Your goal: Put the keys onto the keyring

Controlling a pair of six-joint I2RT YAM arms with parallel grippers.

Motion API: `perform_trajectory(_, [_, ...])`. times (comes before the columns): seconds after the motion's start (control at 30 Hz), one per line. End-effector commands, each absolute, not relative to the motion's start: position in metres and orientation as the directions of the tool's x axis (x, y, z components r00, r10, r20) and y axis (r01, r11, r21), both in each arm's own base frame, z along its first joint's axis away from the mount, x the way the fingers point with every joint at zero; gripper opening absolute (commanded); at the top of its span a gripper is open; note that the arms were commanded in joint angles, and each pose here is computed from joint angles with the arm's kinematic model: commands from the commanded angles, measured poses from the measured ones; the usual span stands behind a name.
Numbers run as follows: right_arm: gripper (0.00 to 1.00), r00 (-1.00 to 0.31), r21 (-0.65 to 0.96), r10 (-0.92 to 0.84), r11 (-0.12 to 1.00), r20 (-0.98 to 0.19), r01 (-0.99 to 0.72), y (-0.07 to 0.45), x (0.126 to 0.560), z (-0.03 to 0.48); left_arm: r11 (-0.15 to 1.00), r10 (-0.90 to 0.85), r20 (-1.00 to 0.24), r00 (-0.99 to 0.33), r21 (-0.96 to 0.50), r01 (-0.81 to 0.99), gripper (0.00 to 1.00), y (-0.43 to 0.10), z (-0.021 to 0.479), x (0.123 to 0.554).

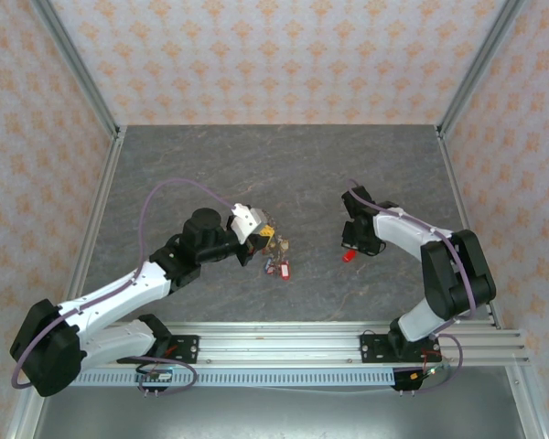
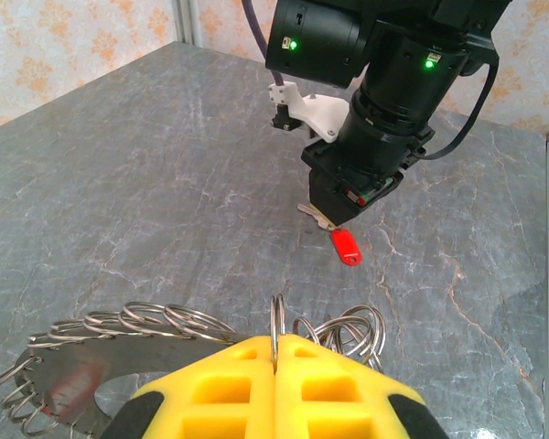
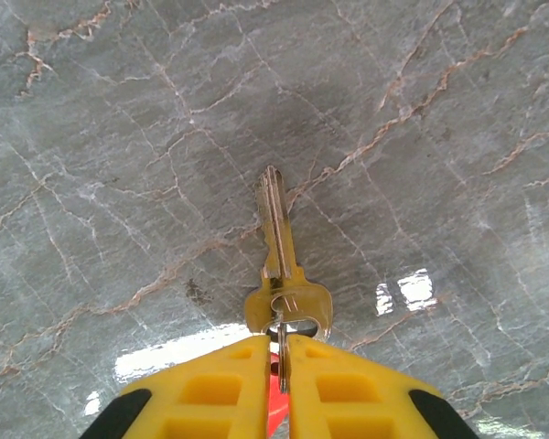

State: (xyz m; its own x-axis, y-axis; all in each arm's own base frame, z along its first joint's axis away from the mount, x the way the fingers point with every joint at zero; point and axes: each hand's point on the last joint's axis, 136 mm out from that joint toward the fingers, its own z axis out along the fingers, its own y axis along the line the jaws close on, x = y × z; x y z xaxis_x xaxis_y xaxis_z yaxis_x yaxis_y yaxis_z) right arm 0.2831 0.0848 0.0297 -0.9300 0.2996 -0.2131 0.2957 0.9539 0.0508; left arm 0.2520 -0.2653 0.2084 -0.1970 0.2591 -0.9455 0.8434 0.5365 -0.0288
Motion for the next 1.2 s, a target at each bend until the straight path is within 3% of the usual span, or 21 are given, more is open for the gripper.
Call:
perform_trajectory(0.0, [0.13,-0.927,0.043,0.308,0.951,-0.216,0.306,0.083,0.279,0.033,0.531,0.199,-0.972,-0.127,-0.002,0.847,0.0,-0.27,0.241,0.259])
perform_trajectory(1.17, [0.14,-0.936,0.02,0.308,0.951,-0.172,0.31,0.083,0.275,0.02,0.53,0.21,-0.969,-0.132,0.0,0.848,0.0,-0.269,0.238,0.257])
